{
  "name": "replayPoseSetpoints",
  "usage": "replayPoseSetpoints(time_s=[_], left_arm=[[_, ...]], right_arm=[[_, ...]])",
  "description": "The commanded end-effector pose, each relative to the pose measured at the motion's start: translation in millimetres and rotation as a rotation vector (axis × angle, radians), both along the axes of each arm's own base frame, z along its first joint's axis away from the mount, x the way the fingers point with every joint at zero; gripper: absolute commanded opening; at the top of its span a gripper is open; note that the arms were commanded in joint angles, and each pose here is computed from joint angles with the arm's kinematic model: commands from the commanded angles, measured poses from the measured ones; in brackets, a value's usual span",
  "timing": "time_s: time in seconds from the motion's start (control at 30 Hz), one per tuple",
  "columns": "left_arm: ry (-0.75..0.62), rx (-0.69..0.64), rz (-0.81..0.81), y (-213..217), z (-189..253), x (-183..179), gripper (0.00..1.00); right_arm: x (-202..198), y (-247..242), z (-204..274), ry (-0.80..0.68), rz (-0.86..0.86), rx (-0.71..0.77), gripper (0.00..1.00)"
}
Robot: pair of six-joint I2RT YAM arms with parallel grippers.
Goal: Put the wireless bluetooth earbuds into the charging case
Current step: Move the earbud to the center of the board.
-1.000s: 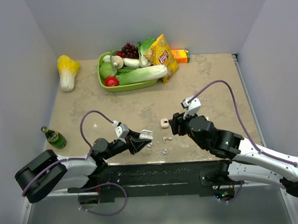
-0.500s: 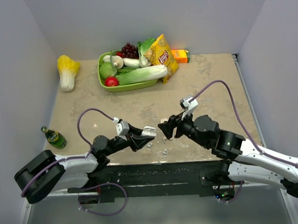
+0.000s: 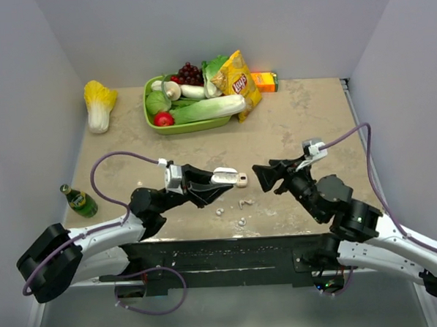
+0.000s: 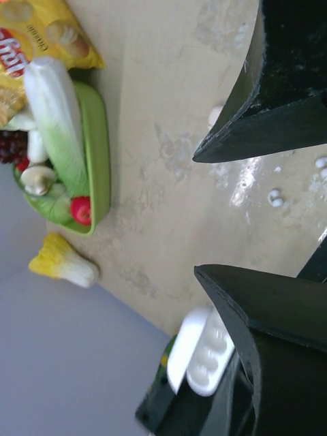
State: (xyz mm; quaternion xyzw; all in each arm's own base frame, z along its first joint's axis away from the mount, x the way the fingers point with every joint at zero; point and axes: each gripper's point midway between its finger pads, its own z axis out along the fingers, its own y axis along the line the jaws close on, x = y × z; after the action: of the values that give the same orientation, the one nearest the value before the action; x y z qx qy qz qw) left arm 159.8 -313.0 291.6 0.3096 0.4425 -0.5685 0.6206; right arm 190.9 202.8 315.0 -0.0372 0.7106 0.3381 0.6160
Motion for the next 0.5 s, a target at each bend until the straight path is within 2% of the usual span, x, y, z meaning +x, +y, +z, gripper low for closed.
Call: replayPoseSetpoints(time_s=[0.0, 0.13, 0.23, 0.37, 0.47], left_arm=[[-0.502, -0.518, -0.037, 73.1, 137.1, -76.1, 0.00], [-0.518, -0.521, -0.025, 79.4, 133.4, -82.0, 0.00], [-0.508, -0.518, 0.010, 84.9, 125.7, -80.1, 0.00], [-0.453, -0.487, 0.092, 89.8, 107.7, -67.4, 0.00], [-0.391, -0.463, 0.158, 95.4, 89.9, -57.0, 0.00]], right_arm=[[16.4, -5.8, -61.8, 0.111, -0.127, -0.112, 0.63], [21.3, 17.5, -122.7, 0.230, -0.081, -0.233, 0.57], [25.1, 31.9, -158.0, 0.313, -0.029, -0.273, 0.48], [29.6, 39.4, -185.8, 0.365, -0.006, -0.335, 0.37], [26.9, 45.3, -198.8, 0.383, 0.032, -0.378, 0.36]])
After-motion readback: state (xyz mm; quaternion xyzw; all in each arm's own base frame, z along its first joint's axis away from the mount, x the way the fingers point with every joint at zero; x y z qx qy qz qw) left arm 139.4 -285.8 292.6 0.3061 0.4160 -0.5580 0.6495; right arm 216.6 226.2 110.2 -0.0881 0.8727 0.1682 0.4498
